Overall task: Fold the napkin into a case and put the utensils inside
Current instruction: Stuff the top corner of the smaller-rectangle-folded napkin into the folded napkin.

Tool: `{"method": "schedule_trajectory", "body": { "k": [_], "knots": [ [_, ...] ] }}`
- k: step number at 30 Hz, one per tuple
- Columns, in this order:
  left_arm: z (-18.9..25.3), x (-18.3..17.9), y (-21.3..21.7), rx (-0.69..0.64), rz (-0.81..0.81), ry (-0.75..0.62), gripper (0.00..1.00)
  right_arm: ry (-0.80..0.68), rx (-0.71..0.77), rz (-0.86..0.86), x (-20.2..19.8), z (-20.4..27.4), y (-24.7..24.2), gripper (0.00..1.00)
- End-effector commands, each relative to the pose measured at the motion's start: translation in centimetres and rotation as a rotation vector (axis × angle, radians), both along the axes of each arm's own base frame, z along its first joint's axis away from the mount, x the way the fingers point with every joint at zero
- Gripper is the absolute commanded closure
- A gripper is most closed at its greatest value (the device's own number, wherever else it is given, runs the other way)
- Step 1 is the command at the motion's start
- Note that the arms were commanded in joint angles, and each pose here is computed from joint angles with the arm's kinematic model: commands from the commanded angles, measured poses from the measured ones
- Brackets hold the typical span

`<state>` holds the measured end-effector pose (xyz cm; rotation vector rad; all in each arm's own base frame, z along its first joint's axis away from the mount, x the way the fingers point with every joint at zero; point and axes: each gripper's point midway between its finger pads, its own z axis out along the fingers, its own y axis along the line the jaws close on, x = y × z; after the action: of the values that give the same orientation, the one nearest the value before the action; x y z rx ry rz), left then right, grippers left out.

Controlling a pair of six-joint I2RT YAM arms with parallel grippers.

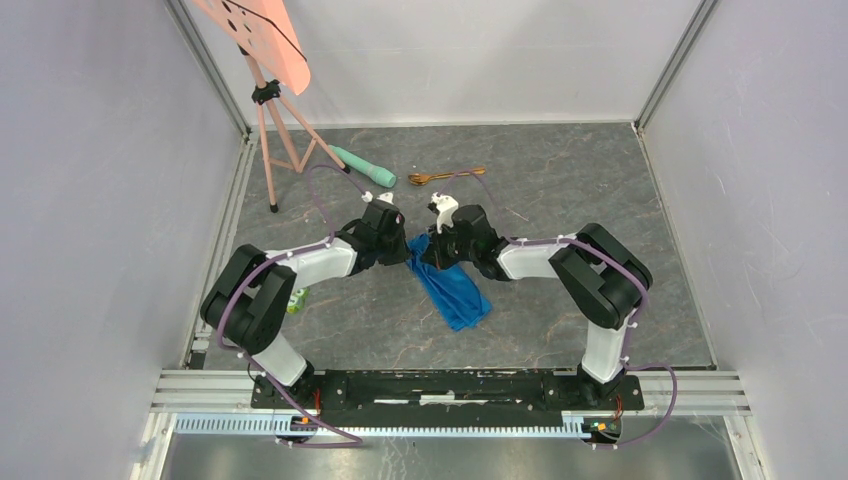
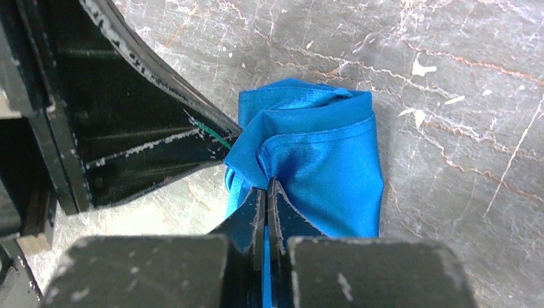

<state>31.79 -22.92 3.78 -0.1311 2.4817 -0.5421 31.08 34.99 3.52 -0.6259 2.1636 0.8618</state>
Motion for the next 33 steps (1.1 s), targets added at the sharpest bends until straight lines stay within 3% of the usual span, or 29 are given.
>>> {"method": "schedule_trajectory", "body": {
  "k": [1,7,15,19,28,33],
  "knots": [
    [2.4,1.2,-0.6,-0.061,0.007,-0.089,0.98,-0.018,-0.001,0.024,1.0,0.6,1.5,1.0],
    [2.6,1.1,-1.1,-0.092,-0.006,-0.092,0.98,0.009,0.007,-0.028,2.3,-1.6,2.4,0.98],
    [2.7,1.1,-0.6,-0.074,0.006,-0.093,0.98,0.001,0.059,0.017,0.7,1.0,1.9,0.69],
    [2.3,1.1,0.1,-0.041,0.025,-0.095,0.98,-0.022,0.089,0.029,0.7,2.8,1.2,0.6],
    [2.2,1.1,0.0,-0.046,0.017,-0.092,0.98,-0.047,0.111,0.021,1.6,4.0,1.4,0.57],
    [2.4,1.0,-0.3,-0.057,0.007,-0.094,0.98,-0.036,0.106,0.015,2.5,2.8,2.2,0.66]
  ]
}}
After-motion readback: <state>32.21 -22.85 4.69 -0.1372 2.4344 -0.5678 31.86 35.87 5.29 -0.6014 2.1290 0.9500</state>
